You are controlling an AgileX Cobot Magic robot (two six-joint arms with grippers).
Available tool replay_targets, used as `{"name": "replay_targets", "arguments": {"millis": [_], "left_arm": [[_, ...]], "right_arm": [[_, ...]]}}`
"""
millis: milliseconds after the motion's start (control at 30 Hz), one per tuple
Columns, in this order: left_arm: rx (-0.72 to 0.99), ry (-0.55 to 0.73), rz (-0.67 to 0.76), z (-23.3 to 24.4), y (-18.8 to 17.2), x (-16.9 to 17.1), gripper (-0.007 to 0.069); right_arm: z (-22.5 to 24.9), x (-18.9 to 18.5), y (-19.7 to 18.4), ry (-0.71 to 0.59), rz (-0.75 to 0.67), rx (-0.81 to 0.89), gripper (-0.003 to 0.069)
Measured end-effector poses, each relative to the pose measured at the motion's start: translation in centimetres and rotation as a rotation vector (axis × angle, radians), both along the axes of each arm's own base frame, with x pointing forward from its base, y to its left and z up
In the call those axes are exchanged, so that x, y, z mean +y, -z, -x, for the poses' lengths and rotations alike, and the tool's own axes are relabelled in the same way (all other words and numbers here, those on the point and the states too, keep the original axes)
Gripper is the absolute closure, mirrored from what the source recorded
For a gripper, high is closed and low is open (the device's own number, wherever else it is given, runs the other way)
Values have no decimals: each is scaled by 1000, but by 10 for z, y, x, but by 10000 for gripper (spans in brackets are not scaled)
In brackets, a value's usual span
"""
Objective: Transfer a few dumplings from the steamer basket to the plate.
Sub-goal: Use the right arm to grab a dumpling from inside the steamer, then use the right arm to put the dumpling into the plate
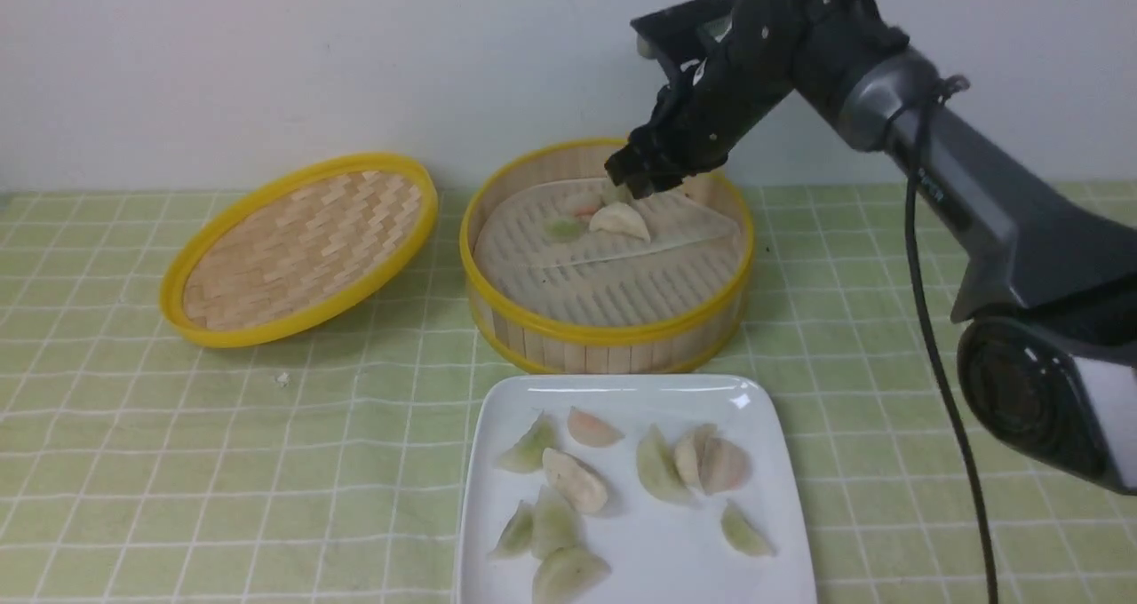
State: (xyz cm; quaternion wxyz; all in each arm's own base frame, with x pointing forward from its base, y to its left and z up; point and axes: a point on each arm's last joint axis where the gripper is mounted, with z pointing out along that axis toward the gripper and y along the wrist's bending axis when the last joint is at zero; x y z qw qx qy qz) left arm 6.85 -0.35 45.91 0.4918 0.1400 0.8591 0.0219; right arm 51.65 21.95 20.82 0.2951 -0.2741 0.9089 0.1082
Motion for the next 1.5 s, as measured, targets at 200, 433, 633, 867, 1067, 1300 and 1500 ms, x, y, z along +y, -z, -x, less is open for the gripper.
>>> {"name": "replay_targets", "arguments": {"millis": [200,433,633,867,1067,1300,1500], "left_arm": [[0,-1,0,0,0,0,631],[0,-2,2,0,0,0,631],[0,-3,4,0,0,0,631],[0,-3,4,0,0,0,631],[3,1,7,0,0,0,631],[41,58,69,3,2,-8,631],[48,69,80,3,3,-9,631]], "right_arm": [[-8,5,31,-76,24,-38,183],[-11,6,54,-135,62,-43,271],[-8,5,44,-90,58,10,525],[2,-1,-17,-27,28,-10,515],[32,-12,-75,15,-8,15,515],[120,-39,-85,-1,3,266,515],[183,-46,-41,-16,-32,374,515]]}}
